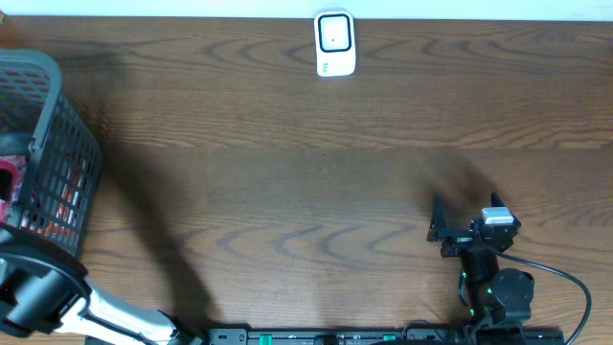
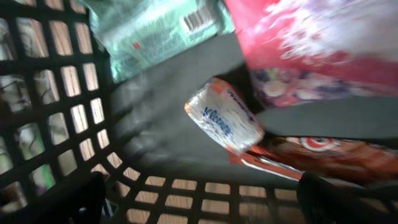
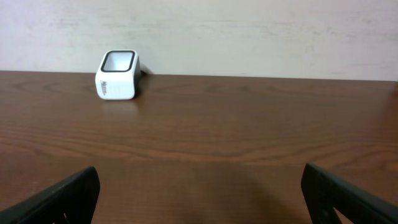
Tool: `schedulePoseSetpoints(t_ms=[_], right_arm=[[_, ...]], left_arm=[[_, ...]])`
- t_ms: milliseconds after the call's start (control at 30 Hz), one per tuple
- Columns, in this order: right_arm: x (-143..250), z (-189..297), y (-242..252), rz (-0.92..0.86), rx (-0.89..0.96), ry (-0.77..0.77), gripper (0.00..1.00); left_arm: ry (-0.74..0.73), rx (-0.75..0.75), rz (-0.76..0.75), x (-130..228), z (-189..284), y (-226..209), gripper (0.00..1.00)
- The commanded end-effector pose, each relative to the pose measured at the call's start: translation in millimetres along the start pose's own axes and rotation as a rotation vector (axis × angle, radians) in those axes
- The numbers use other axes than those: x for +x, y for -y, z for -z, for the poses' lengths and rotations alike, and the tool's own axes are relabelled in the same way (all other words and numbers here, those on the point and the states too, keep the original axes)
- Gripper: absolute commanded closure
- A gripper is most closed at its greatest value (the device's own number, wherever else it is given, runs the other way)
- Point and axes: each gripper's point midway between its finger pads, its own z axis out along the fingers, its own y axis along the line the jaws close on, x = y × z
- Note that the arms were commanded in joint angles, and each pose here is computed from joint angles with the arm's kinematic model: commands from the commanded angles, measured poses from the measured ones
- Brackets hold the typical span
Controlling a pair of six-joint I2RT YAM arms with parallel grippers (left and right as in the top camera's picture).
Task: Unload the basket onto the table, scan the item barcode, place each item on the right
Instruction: 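Reach the left gripper into the grey basket and grasp a small orange packet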
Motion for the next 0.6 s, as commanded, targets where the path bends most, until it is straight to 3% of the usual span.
schedulePoseSetpoints(t_ms=[0, 467, 567], right_arm=[[1.0, 0.1, -1.8, -0.012, -0.008, -0.002, 0.01], [1.0, 0.1, -1.8, -0.012, -0.008, -0.002, 0.01], [1.0, 0.1, -1.8, -0.012, -0.008, -0.002, 0.01]], left_arm=[[-0.076, -0.07, 0.014, 5.1, -31.0, -2.1, 0.02], [-0.125, -0.092, 0.003, 0.7, -88.3, 14.3, 0.02], [-0.12, -0.089, 0.004, -0.4, -89.0, 15.2, 0.25]])
